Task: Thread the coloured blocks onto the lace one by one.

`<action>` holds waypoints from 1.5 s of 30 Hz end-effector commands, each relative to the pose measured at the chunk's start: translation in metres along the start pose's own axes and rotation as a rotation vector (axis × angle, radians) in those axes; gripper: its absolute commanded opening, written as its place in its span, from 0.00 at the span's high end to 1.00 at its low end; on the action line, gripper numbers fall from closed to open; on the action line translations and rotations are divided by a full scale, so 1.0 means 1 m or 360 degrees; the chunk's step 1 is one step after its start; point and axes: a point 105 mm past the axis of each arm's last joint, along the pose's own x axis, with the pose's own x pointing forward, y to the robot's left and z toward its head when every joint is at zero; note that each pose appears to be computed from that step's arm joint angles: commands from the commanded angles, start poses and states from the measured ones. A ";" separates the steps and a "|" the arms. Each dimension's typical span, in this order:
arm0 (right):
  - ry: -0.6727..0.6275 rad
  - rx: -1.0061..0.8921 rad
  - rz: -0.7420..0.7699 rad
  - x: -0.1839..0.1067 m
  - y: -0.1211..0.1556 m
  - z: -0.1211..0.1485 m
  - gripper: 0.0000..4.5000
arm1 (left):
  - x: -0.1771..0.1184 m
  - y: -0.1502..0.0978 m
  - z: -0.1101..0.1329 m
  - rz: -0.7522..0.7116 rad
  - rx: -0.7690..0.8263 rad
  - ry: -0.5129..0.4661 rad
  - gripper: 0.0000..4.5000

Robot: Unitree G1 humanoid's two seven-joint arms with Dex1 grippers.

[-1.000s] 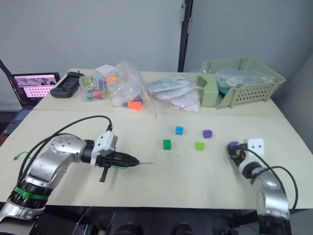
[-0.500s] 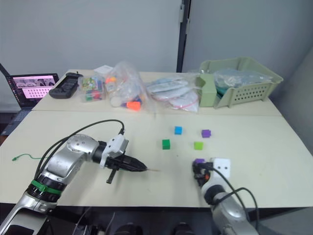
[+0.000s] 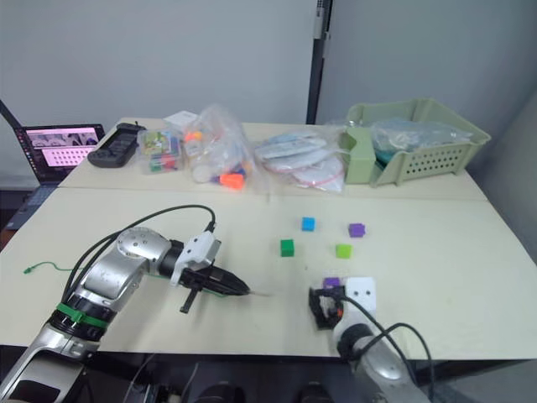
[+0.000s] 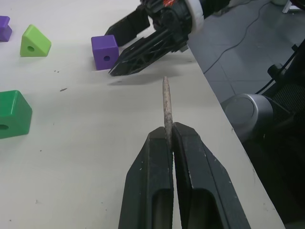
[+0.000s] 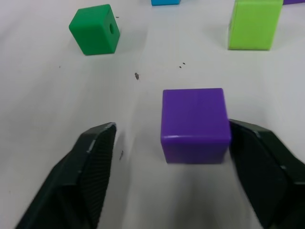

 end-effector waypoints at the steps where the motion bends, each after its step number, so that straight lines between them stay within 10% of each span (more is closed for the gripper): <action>1: -0.0064 -0.0142 0.0142 -0.018 -0.008 0.028 0.00 | -0.002 0.002 0.003 0.0052 0.0051 -0.0022 1.00; 14: 0.0408 -0.1351 0.1117 -0.011 -0.032 0.082 0.00 | 0.001 -0.003 -0.005 0.0316 -0.0021 -0.0070 1.00; 34: 0.0939 -0.1719 0.1466 0.042 -0.031 0.055 0.00 | 0.012 -0.015 -0.025 0.0437 -0.0088 0.0054 1.00; 45: 0.0923 -0.1661 0.1439 0.043 -0.017 0.054 0.74 | 0.024 -0.011 -0.021 0.0403 -0.0074 -0.0002 1.00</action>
